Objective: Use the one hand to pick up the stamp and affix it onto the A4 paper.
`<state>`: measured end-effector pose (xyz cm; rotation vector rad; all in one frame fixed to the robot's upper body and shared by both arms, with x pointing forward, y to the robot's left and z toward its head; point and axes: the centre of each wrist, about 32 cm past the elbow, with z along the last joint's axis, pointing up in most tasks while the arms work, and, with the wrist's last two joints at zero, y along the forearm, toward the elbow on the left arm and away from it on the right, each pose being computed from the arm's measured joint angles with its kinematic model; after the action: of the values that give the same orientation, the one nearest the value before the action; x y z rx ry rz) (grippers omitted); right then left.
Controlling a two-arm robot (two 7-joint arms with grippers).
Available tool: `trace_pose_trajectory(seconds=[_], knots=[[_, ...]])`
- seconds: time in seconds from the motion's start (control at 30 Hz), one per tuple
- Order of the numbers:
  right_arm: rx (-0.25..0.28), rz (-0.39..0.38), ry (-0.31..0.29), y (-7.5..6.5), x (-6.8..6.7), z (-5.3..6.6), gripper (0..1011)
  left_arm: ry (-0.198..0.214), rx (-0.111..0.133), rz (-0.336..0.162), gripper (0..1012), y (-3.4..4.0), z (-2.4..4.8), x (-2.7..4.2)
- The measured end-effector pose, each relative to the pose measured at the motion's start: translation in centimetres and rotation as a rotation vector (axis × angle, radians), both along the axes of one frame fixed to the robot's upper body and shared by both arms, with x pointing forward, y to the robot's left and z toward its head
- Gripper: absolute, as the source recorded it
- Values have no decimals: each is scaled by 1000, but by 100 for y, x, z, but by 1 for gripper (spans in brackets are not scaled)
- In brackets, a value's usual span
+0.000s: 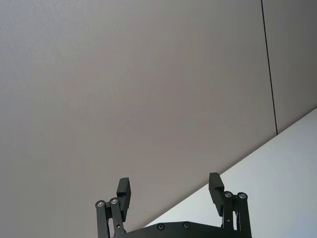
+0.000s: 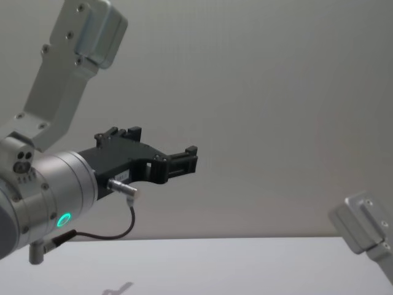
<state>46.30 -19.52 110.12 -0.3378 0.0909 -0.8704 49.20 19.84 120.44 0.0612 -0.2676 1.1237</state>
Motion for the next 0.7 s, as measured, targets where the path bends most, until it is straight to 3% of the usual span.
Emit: trace_pose_trajectory(seconds=[0.7], knots=[[-8,1,3,-10,-6,-36,221,0,0,0,1001,0,0,0]])
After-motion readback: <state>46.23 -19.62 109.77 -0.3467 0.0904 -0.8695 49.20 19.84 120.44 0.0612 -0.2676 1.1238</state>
